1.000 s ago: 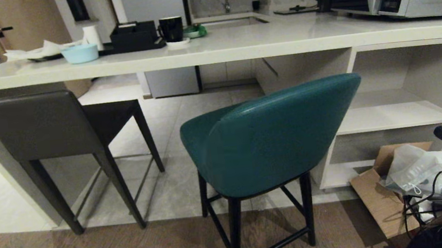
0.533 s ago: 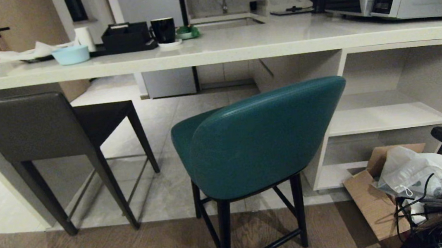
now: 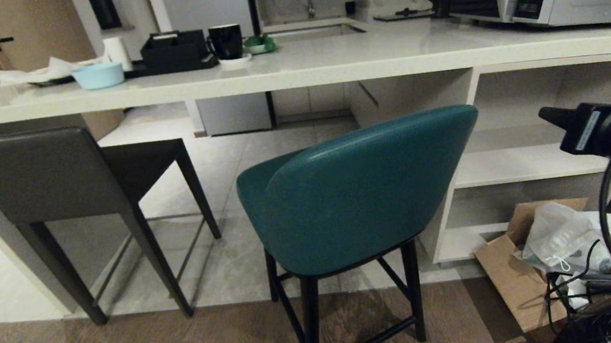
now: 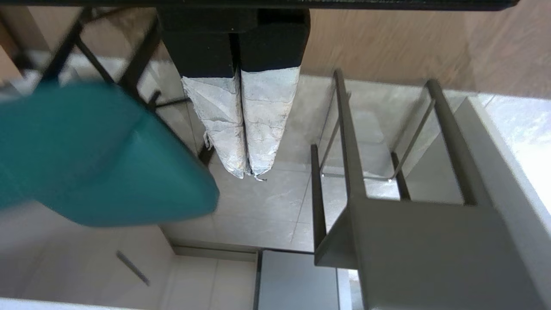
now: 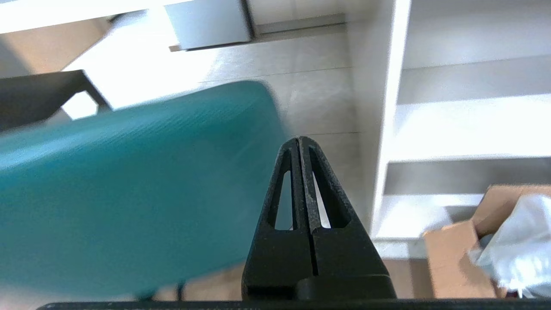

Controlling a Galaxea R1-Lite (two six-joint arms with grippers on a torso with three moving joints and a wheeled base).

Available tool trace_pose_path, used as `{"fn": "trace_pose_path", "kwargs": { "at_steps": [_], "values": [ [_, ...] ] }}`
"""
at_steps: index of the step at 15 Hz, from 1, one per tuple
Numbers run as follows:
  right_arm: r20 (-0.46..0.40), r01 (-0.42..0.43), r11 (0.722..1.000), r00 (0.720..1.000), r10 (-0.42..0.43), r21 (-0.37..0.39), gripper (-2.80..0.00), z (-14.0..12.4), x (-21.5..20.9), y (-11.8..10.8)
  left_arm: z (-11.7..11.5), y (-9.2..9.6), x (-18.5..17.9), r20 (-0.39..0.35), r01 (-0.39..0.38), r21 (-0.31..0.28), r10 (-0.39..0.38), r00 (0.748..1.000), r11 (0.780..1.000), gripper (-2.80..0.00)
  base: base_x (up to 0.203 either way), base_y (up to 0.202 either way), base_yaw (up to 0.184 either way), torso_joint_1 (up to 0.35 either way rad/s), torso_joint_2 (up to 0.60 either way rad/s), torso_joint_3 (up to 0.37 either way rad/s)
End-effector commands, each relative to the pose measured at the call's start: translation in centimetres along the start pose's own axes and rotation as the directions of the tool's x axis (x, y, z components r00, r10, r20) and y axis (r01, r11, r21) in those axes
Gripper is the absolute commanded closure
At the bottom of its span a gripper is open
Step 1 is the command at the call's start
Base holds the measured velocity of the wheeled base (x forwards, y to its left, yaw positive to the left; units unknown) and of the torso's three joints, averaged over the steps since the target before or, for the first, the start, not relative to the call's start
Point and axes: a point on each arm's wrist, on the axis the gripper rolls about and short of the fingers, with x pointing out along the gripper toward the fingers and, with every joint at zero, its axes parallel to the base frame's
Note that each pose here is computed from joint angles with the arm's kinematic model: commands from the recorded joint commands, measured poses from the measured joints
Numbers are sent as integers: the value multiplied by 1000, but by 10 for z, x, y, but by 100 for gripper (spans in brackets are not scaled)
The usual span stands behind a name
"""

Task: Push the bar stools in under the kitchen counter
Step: Push the blue chair back under the dining table

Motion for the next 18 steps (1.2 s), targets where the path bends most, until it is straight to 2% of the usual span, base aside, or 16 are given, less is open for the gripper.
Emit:
{"fn": "trace_pose_path", "kwargs": {
  "at_steps": [1,4,6,9,11,15,18],
  "values": [
    [-106,55,998,993,-54,6,0,-29,64,-27,-16,-19,78,-108,33,-12,-34,994,999,0,0,0,0,0,0,0],
    [-107,75,997,992,-73,9,0,-42,97,-45,-30,-82,98,-100,129,-53,-134,986,990,0,0,0,0,0,0,0],
    [-101,93,996,991,-92,10,0,-47,117,-57,-47,-110,113,-129,116,-57,-123,984,992,0,0,0,0,0,0,0],
    [-83,112,994,990,-111,12,0,-53,153,-74,-67,-132,140,-133,82,-76,-92,987,994,0,0,0,0,0,0,0],
    [-87,111,994,990,-109,14,0,-58,173,-78,-73,-142,154,-105,77,-94,-87,991,993,0,0,0,0,0,0,0],
    [-123,75,997,990,-73,17,0,-79,200,-71,-87,-160,165,-126,91,-88,-102,987,992,0,0,0,0,0,0,0],
    [-135,24,1000,991,-21,16,0,-87,208,-50,-91,-173,176,-103,96,-106,-107,989,990,0,0,0,0,0,0,0]
  ]
}}
